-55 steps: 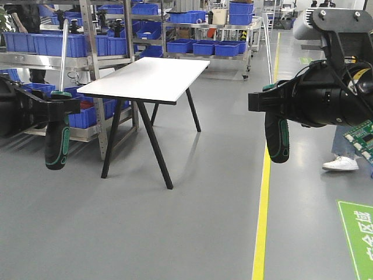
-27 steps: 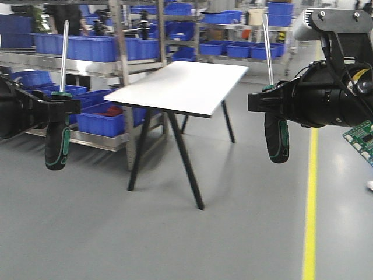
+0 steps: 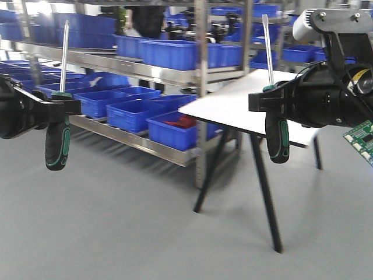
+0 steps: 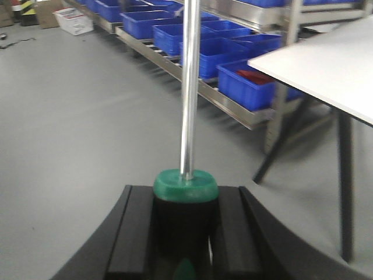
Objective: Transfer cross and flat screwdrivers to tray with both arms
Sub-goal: 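Hold both screwdrivers while driving to the conveyor with the grey tray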
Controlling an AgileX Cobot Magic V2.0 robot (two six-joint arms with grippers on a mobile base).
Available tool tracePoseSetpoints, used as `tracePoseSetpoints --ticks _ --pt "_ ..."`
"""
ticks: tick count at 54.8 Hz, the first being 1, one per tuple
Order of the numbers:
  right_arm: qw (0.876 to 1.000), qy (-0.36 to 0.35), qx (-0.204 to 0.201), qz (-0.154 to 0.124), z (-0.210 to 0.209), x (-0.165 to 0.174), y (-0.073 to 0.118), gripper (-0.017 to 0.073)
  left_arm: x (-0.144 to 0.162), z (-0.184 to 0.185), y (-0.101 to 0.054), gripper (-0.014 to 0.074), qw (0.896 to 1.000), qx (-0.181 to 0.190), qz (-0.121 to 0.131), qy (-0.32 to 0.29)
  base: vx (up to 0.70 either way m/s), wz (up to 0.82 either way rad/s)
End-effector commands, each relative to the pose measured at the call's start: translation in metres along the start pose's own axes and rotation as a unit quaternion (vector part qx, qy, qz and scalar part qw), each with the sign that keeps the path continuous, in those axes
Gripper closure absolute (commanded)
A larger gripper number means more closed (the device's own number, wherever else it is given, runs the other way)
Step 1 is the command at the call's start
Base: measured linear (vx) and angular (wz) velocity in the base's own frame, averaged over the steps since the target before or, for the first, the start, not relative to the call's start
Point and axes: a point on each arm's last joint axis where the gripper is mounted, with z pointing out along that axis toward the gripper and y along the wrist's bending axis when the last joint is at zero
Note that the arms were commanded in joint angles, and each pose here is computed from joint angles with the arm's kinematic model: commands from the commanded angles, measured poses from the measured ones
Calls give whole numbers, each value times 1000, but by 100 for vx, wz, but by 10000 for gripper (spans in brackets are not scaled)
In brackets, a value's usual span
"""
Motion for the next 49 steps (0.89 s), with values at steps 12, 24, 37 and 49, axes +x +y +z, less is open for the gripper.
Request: tracePoseSetpoints --ticks 12,24,37,49 --pt "996 -84 -4 -1 -20 -26 1 567 -22 -17 -9 590 998 -3 -9 -64 59 55" --pt "997 -82 -4 -1 -20 -26 1 567 -23 -17 -8 590 998 -4 -9 -65 60 55" --pt "997 -80 -5 -1 -20 -25 1 567 -23 -17 -8 590 998 -4 -9 -65 60 55" --pt "997 -80 -4 -1 -20 -25 1 567 -23 -17 -8 590 998 -4 -9 -65 61 60"
